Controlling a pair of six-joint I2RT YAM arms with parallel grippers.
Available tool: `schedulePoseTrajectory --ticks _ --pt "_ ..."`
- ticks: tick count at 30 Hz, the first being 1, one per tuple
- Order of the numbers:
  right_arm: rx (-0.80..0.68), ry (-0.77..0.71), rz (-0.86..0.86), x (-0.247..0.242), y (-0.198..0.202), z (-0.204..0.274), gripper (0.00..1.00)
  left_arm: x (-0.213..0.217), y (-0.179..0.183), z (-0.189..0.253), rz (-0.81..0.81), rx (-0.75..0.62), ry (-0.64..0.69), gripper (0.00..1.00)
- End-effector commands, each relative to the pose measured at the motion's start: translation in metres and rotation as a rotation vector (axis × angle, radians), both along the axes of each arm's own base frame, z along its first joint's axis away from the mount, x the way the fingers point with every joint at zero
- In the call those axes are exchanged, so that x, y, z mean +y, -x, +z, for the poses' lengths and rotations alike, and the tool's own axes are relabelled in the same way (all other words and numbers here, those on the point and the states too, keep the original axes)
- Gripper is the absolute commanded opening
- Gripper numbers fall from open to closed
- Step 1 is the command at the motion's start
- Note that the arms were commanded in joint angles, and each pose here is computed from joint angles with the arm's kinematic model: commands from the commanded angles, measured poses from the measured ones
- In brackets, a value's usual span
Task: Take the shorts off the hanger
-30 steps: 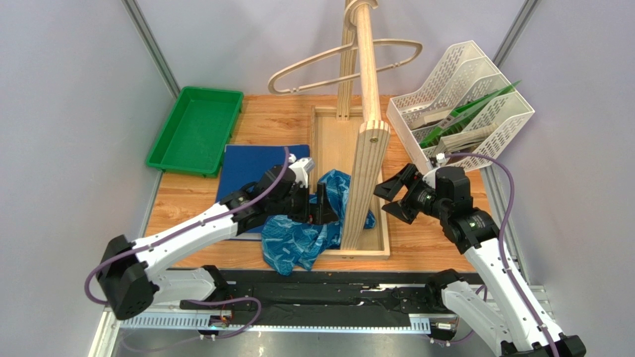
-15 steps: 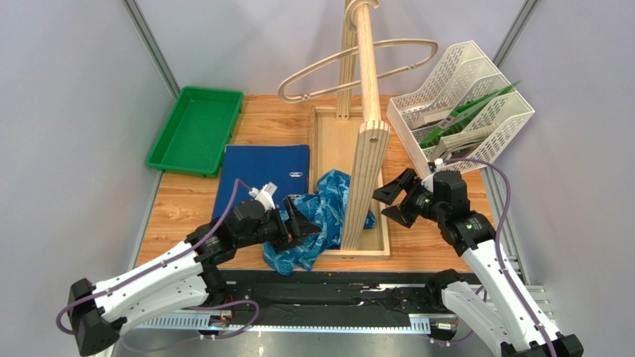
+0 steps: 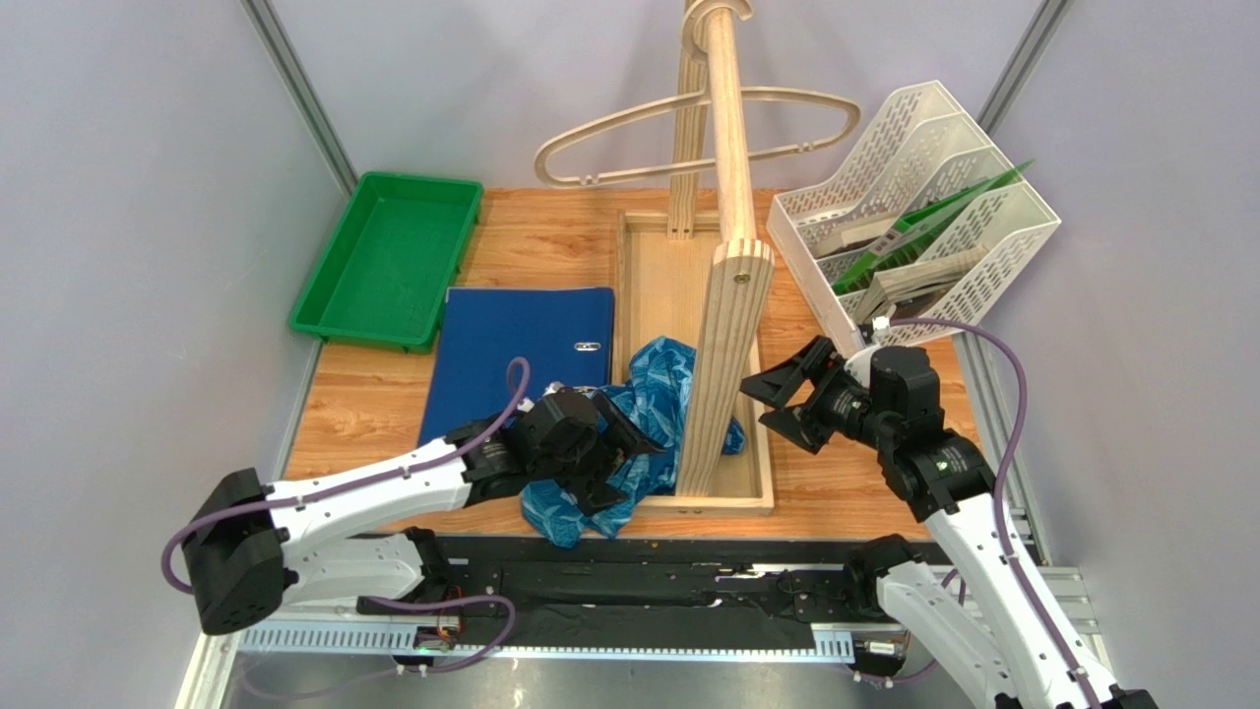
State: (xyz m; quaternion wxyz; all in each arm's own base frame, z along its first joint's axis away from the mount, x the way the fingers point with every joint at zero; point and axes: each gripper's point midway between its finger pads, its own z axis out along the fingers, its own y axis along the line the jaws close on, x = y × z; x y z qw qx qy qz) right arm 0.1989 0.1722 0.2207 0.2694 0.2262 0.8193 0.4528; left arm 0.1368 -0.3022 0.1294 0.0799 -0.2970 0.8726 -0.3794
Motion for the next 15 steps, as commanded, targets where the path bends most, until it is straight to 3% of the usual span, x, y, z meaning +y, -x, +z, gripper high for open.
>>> schedulePoseTrajectory --ticks 1,4,9,13,15 --pt "-0.009 -0.011 -0.017 -0.002 -0.001 0.001 0.79 -0.003 -0.019 -0.009 0.198 0.089 0.012 0.99" --pt "-0.012 -0.007 -0.018 -0.003 0.001 0.001 0.79 -0.015 -0.028 -0.011 0.23 0.094 0.071 0.99" --pt "-0.007 -0.004 -0.026 -0.004 0.002 -0.002 0.79 -0.019 -0.038 -0.023 0.271 0.114 0.009 0.99" --pt "-0.004 -0.006 -0.024 -0.004 0.003 -0.004 0.79 -0.013 -0.048 -0.038 0.335 0.1 -0.025 0.85" --pt "-0.005 -0.006 -0.027 -0.005 0.003 -0.004 0.79 -0.01 -0.052 -0.048 0.362 0.091 -0.044 0.85"
